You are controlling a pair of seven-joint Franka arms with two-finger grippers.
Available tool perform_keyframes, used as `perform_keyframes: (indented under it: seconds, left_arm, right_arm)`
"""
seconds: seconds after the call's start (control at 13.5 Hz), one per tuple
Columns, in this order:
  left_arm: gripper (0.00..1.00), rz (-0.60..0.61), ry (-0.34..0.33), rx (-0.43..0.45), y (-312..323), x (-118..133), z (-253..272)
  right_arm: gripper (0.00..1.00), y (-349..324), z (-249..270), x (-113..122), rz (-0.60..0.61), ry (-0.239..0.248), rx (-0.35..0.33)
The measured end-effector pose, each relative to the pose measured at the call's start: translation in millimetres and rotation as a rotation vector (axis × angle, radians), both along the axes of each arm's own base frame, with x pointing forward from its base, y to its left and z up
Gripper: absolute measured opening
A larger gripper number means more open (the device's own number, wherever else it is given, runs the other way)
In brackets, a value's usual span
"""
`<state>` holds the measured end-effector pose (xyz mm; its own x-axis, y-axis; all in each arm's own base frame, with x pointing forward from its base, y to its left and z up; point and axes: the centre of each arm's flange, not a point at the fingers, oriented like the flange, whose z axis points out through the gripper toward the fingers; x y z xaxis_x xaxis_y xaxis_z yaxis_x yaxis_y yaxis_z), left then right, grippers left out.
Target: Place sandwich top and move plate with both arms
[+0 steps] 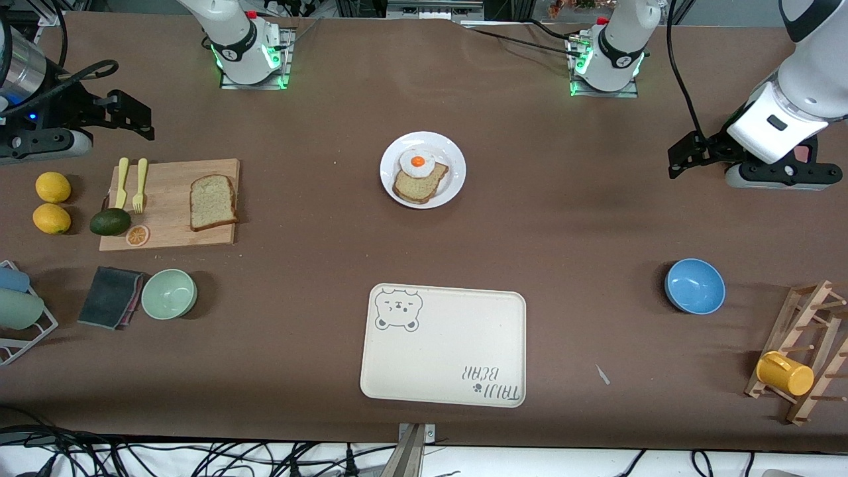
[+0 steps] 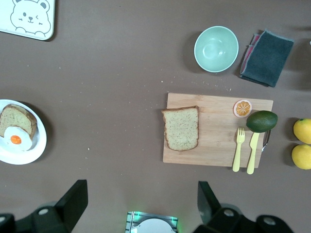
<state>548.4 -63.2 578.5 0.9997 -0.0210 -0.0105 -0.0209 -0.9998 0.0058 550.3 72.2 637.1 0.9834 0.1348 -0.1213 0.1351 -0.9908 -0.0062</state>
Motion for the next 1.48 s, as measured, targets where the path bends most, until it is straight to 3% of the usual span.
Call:
perform_keyframes:
  seconds: [0.96,1.48]
  left_arm:
    - [1.0,0.0,0.0,0.0,0,0,0]
    - [1.0,0.0,0.0,0.0,0,0,0]
  right_arm:
    - [1.0,10,-29,15,0.02,0.043,-0.014]
    - [1.0,29,-93,28,0.076,0.021,-0.097]
